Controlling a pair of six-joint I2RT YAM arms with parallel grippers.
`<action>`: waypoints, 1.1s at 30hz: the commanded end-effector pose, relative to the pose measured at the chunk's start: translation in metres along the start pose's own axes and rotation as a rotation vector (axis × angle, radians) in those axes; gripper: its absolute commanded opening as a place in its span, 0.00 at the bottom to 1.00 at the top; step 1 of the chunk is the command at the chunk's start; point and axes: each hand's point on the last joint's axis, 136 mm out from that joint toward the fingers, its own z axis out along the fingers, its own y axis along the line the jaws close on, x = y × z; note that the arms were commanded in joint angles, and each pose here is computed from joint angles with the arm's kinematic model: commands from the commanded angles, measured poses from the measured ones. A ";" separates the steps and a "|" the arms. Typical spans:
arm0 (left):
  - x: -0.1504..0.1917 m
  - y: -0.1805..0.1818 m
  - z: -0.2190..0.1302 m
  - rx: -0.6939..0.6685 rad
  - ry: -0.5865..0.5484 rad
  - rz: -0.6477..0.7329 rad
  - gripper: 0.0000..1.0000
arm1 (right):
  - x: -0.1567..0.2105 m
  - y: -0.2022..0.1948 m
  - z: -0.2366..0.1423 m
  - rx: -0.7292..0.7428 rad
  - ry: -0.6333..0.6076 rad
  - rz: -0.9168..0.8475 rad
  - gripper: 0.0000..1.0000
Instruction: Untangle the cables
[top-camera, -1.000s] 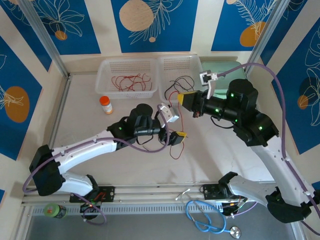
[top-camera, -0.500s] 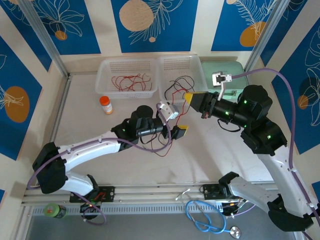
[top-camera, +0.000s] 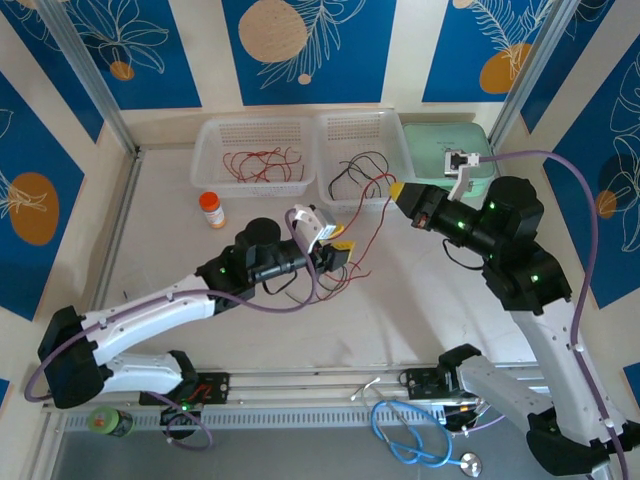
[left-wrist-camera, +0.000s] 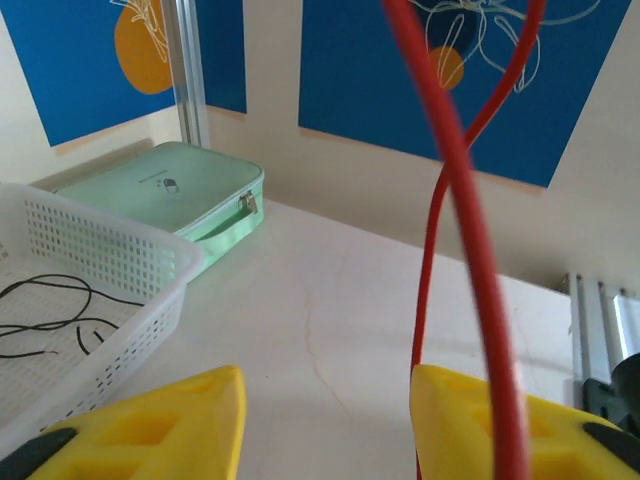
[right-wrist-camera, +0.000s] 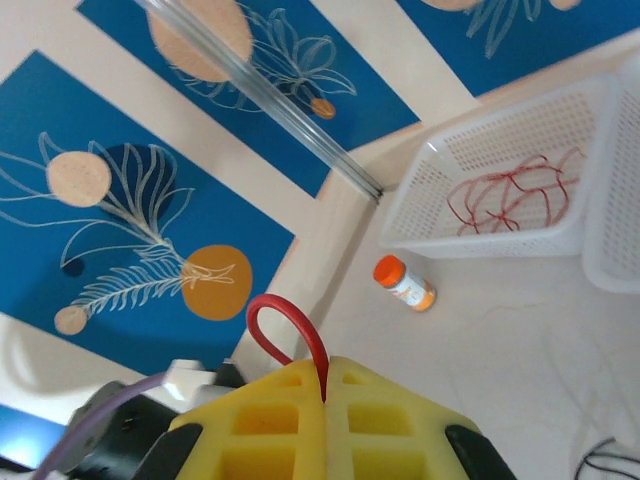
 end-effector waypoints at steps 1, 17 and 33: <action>0.008 -0.008 -0.002 0.032 0.026 0.013 0.37 | 0.002 -0.003 0.000 -0.014 0.006 0.057 0.00; 0.005 -0.014 -0.004 0.067 0.029 0.004 0.00 | 0.000 -0.007 0.005 -0.032 0.023 0.090 0.00; 0.016 -0.038 0.009 0.219 0.093 -0.077 0.33 | -0.004 0.008 0.023 -0.129 0.052 0.121 0.00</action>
